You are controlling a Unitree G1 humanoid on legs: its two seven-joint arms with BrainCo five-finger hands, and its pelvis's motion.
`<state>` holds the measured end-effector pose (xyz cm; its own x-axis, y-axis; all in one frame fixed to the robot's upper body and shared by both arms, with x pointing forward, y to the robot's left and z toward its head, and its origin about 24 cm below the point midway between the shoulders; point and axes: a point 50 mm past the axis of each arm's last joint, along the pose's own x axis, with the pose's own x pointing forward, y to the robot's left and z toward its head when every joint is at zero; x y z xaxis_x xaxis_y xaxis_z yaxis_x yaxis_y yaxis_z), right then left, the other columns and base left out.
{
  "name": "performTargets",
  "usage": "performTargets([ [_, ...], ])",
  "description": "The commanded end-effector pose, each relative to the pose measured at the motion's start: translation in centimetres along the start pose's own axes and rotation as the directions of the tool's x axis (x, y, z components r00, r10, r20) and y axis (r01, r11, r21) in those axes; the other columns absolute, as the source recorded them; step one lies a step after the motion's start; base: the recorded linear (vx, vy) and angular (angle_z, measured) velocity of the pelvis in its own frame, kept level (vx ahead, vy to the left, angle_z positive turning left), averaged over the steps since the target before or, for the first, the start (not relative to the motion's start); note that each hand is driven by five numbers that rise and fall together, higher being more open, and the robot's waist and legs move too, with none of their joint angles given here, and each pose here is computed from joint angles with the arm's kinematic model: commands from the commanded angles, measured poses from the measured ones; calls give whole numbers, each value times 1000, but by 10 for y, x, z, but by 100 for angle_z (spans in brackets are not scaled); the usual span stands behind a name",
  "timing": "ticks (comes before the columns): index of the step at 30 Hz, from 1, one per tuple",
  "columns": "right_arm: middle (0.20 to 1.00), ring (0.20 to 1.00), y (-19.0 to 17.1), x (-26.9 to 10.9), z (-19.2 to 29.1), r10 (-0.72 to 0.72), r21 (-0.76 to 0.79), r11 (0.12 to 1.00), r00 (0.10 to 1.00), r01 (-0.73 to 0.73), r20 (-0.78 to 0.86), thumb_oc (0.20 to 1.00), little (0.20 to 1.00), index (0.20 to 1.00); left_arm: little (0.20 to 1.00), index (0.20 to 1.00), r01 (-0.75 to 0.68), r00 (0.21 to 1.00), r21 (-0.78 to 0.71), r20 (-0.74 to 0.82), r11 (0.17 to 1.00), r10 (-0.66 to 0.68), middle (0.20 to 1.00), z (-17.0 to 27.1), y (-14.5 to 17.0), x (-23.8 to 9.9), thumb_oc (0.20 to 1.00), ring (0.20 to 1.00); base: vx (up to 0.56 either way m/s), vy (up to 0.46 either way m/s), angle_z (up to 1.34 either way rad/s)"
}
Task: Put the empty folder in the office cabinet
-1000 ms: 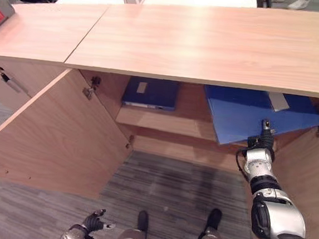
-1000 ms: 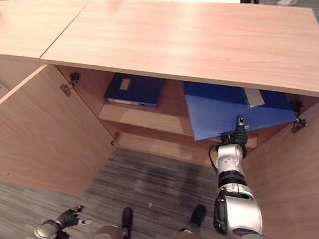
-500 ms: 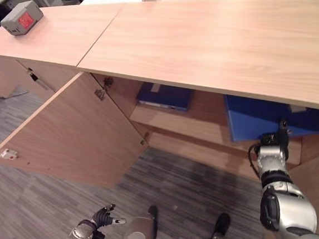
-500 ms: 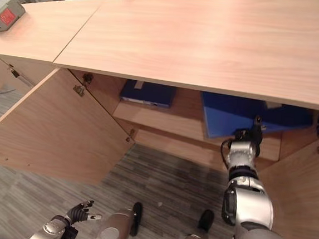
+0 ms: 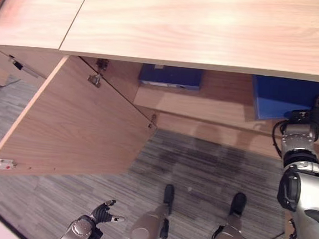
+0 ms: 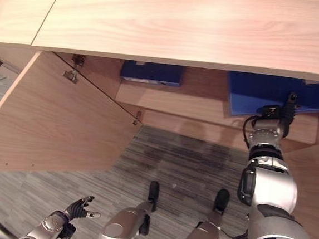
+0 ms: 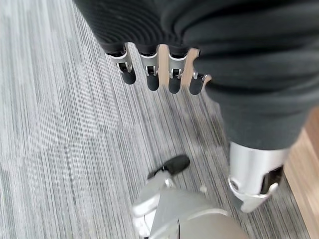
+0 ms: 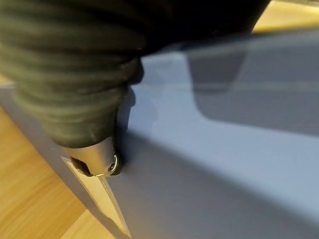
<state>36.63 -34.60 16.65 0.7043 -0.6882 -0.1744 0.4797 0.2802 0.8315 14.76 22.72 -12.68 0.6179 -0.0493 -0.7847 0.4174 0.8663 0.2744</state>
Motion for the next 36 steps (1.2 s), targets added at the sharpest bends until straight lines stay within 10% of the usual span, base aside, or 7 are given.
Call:
performTargets([
  [1,200,200,60,-5,90,127,115,980,953,-164,276,200,200,200,1000,1000,27,999,91,20,996,-29,1000,3,8,-2,1000,1000,40,104,3],
  [36,200,200,166,-57,135,293,145,909,845,-391,447,200,200,200,1000,1000,-128,972,35,203,991,119,1000,63,56,3,1000,1000,32,-15,6],
])
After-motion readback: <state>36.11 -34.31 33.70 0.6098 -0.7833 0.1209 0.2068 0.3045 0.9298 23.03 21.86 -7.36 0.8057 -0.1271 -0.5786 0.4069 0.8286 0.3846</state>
